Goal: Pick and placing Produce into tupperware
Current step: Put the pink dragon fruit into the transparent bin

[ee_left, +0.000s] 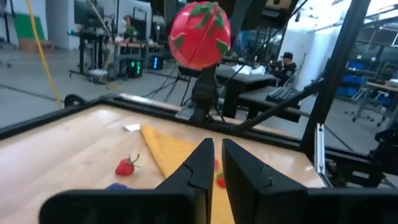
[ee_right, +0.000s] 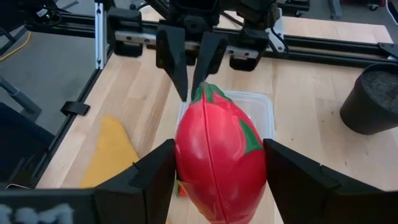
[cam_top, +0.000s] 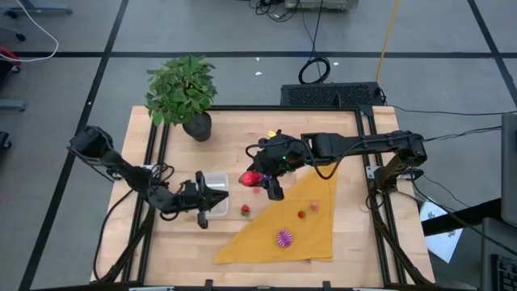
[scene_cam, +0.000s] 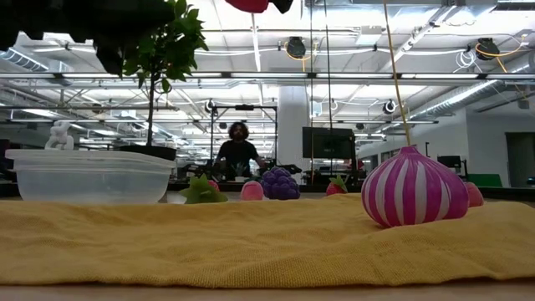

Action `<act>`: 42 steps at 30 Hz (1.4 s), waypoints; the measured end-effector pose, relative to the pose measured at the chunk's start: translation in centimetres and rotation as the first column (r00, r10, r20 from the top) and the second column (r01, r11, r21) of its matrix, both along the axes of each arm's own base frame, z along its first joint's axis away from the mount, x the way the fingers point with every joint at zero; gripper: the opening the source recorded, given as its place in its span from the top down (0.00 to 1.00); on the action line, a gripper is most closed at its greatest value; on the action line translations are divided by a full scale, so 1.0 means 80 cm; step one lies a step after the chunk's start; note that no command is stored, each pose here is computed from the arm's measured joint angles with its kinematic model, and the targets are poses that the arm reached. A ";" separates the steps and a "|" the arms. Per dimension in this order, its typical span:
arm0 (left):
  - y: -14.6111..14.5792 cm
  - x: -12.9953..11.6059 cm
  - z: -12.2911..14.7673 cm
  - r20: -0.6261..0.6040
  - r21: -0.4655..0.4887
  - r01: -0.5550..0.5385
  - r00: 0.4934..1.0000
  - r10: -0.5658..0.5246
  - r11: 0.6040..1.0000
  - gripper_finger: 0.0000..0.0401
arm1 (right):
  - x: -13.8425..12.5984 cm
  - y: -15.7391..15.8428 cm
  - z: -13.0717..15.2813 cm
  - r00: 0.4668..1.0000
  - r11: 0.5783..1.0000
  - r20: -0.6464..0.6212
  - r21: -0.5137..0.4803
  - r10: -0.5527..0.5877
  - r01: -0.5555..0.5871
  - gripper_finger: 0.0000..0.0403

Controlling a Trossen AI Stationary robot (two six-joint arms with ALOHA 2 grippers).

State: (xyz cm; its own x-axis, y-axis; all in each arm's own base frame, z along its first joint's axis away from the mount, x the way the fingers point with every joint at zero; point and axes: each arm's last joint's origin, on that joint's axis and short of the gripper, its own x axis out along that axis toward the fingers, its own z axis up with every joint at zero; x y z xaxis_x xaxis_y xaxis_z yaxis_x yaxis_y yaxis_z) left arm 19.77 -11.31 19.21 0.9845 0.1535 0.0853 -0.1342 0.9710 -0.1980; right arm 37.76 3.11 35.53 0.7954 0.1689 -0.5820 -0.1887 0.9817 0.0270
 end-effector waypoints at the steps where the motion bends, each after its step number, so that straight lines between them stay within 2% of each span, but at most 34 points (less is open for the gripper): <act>1: -0.001 0.003 -0.002 0.015 0.006 -0.004 1.000 0.004 1.000 0.91 | 0.000 0.001 0.000 1.000 1.000 0.001 -0.001 0.004 -0.004 0.47; 8: -0.003 0.021 -0.024 0.123 0.044 0.066 0.990 -0.071 0.997 0.91 | -0.001 0.010 0.000 1.000 1.000 0.001 -0.003 0.024 -0.024 0.47; 10: -0.003 0.026 -0.030 0.110 0.065 0.078 0.990 -0.085 0.995 0.91 | -0.001 0.011 0.000 1.000 1.000 0.001 -0.002 0.026 -0.026 0.47; 14: -0.001 0.032 -0.029 0.119 0.044 0.074 0.990 -0.078 0.996 0.91 | 0.000 0.013 -0.005 1.000 1.000 0.006 0.002 0.028 -0.028 0.47; 19: -0.001 0.034 -0.029 0.130 0.063 0.154 0.978 -0.162 0.986 0.91 | 0.002 0.013 -0.019 1.000 1.000 0.004 0.007 0.025 -0.025 0.47; 30: 0.004 0.037 -0.029 0.125 0.108 0.135 0.981 -0.148 0.985 0.90 | 0.003 0.014 -0.030 1.000 1.000 0.002 0.009 0.026 -0.026 0.47; 35: 0.004 0.037 -0.029 0.124 0.119 0.135 0.981 -0.149 0.984 0.81 | 0.004 0.015 -0.028 0.998 0.998 0.016 0.031 0.055 -0.055 0.47; 42: 0.013 0.041 -0.028 0.127 0.102 0.107 0.985 -0.119 0.989 0.57 | 0.005 0.015 -0.027 0.997 0.997 0.029 0.038 0.065 -0.066 0.47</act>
State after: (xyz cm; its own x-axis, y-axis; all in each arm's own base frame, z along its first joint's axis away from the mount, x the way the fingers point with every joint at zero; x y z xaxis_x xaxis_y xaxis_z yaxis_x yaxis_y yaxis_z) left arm 23.05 -10.27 16.94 0.9741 0.0268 0.2247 -0.0012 0.9936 -0.1132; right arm 38.13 4.35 33.41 0.7978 0.2435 -0.5515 -0.2538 0.9655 0.0592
